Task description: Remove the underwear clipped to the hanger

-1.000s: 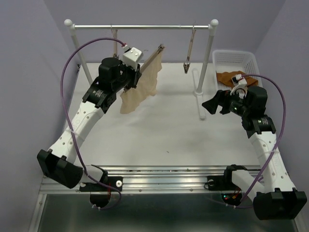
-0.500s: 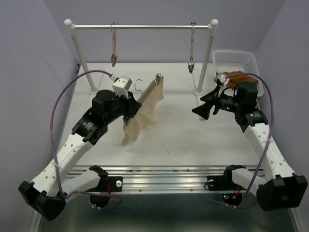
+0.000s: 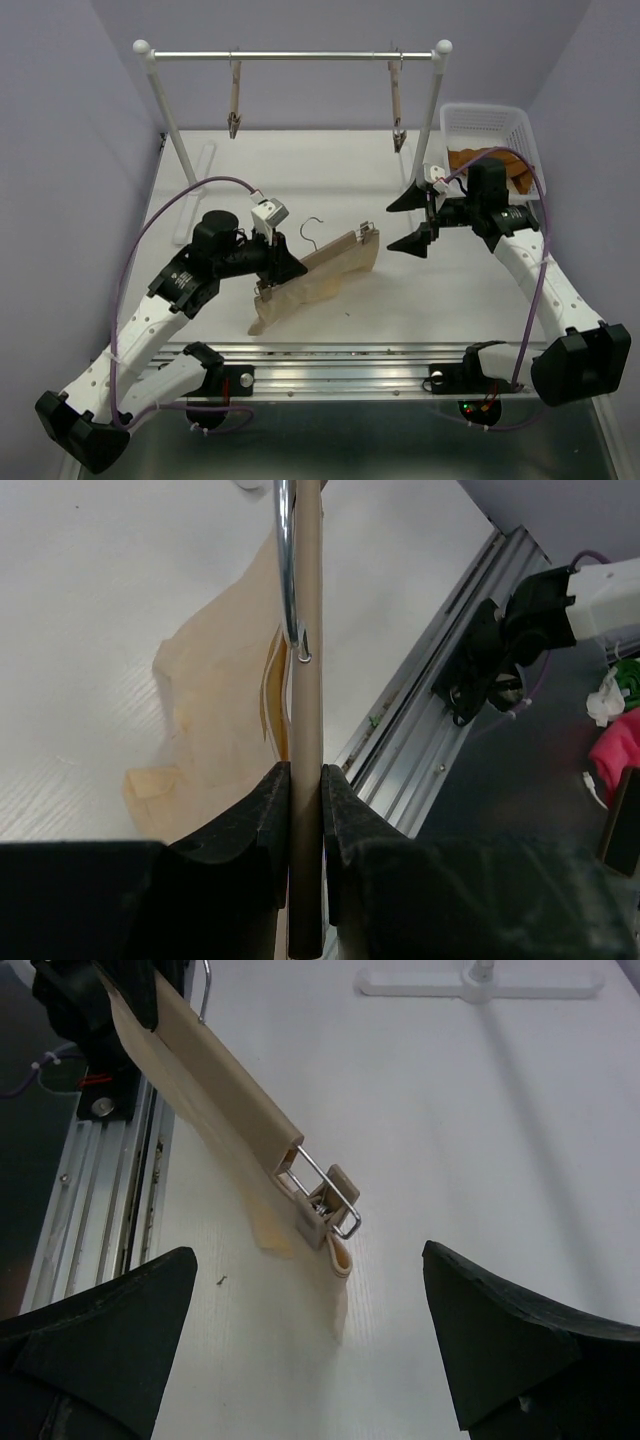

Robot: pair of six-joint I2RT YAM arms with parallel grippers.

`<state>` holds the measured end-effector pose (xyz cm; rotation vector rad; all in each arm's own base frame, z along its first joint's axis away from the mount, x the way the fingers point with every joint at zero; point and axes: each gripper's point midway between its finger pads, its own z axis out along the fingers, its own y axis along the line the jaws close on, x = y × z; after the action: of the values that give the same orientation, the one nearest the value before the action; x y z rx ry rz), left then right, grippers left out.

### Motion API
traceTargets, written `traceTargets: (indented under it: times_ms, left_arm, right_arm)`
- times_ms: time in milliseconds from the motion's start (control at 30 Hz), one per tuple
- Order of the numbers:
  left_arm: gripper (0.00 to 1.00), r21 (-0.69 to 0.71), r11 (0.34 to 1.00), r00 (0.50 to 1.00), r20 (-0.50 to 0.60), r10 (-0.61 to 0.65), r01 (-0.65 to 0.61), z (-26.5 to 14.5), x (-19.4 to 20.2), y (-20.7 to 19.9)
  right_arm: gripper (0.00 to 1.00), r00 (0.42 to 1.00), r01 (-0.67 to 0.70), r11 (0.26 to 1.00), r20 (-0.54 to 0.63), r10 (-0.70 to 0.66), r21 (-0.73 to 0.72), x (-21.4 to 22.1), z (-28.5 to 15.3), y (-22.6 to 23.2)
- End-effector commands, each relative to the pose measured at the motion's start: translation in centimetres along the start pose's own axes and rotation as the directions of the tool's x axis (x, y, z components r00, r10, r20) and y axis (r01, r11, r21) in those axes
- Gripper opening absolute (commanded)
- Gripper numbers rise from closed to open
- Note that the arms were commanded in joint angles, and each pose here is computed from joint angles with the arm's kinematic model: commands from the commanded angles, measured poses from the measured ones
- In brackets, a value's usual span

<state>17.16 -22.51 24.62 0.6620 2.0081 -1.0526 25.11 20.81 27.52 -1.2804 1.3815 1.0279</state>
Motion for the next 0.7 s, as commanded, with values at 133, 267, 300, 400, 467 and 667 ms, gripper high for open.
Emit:
traceTargets:
  times_ms: [133, 267, 300, 400, 467, 667]
  left_arm:
    - [0.0, 0.129, 0.978, 0.984, 0.09, 0.155, -0.165, -1.8, -1.8, -3.2]
    - [0.0, 0.146, 0.968, 0.975, 0.112, 0.19, -0.206, -2.3, -2.2, -3.8]
    - [0.0, 0.142, 0.968, 0.975, 0.114, 0.191, -0.206, -2.4, -2.2, -3.8]
    - [0.0, 0.14, 0.968, 0.976, 0.103, 0.194, -0.207, -2.3, -2.1, -3.7]
    - [0.0, 0.157, 0.964, 0.975, 0.102, 0.2, -0.214, -2.3, -2.1, -4.0]
    - [0.0, 0.168, 0.96, 0.971, 0.121, 0.206, -0.224, -2.5, -2.2, -4.3]
  right_arm:
    - [1.0, 0.996, 0.087, 0.991, 0.035, -0.084, -0.1, -2.3, -0.1, 0.8]
    - [1.0, 0.998, 0.055, 0.989, 0.047, -0.049, -0.137, -2.3, 0.3, 1.3]
    - [1.0, 0.998, 0.054, 0.988, 0.049, -0.047, -0.145, -2.6, 0.5, 1.5]
    - [1.0, 0.999, 0.015, 0.986, 0.052, -0.006, -0.168, -3.4, 1.1, 1.7]
    - [1.0, 0.998, -0.023, 0.985, 0.053, 0.033, -0.172, -3.9, 1.5, 1.7]
    - [1.0, 0.996, -0.069, 0.989, 0.05, 0.076, -0.134, -3.9, 2.1, 1.1]
